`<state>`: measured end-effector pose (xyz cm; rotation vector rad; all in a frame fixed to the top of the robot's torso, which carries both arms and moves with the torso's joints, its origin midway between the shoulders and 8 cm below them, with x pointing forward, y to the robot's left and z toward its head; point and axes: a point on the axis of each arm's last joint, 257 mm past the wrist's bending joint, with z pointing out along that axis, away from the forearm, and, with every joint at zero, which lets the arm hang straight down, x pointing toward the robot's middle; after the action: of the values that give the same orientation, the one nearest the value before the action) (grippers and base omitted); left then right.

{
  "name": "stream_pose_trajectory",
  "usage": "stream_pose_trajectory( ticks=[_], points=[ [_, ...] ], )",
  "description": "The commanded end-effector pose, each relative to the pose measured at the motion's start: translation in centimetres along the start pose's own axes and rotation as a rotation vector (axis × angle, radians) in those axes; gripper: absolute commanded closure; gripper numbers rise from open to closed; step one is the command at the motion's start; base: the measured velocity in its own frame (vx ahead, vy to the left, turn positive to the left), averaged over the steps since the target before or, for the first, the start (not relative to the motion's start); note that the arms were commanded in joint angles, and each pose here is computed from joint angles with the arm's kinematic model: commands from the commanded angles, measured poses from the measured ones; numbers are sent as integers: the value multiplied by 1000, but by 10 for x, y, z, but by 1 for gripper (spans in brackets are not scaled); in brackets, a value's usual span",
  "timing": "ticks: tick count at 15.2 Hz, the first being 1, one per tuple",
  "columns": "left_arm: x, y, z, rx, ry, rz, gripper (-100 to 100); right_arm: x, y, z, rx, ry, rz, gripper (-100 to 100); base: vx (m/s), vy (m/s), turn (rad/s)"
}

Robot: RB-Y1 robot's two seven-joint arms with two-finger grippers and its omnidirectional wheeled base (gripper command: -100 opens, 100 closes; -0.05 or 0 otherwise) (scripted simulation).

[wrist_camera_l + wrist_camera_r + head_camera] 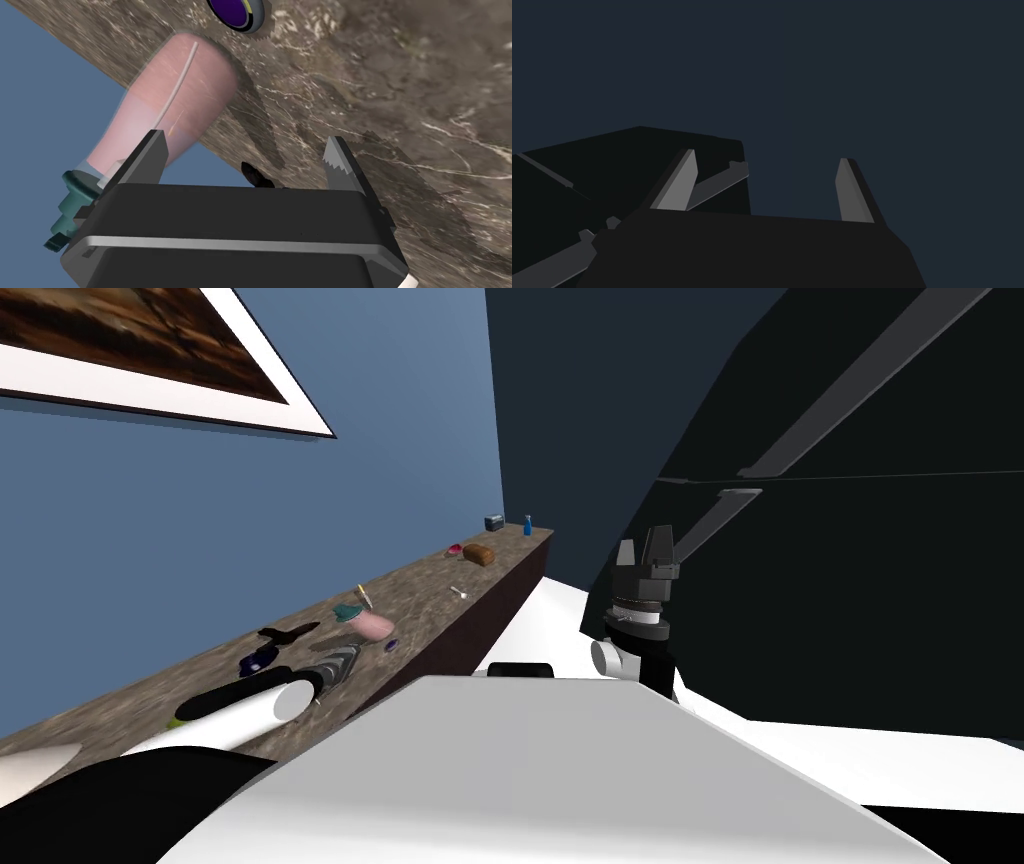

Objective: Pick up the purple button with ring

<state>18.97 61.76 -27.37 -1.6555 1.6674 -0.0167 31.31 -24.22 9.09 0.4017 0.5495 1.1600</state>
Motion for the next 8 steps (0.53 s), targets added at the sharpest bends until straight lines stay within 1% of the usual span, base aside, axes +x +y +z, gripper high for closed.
stream_pose_trajectory(
  ticks=[1, 2, 3, 4, 6, 7, 8],
  points=[
    [-1, 16, -1, -48, 23, -2, -100, 0, 0, 0, 0, 0, 0, 0, 76, 14, -148],
    [1, 20, -2, -66, 34, -2, -100, 0, 0, 0, 0, 0, 0, 0, 62, 20, -41],
    [2, 22, -2, -71, 37, -2, -100, 0, 0, 0, 0, 0, 0, 0, 37, 16, 17],
    [-2, 34, -3, -104, 52, -7, -100, 0, 0, 0, 0, 0, 0, 0, 54, 11, -121],
    [3, 42, -4, -136, 72, -7, -100, 0, 0, 0, 0, 0, 0, 0, 58, 19, -87],
    [-1, 51, -6, -160, 85, -14, -100, 0, 0, 0, 0, 0, 0, 0, 63, 26, -116],
    [2, 55, -7, -175, 95, -14, -100, 0, 0, 0, 0, 0, 0, 0, 75, 29, -122]
  ],
)
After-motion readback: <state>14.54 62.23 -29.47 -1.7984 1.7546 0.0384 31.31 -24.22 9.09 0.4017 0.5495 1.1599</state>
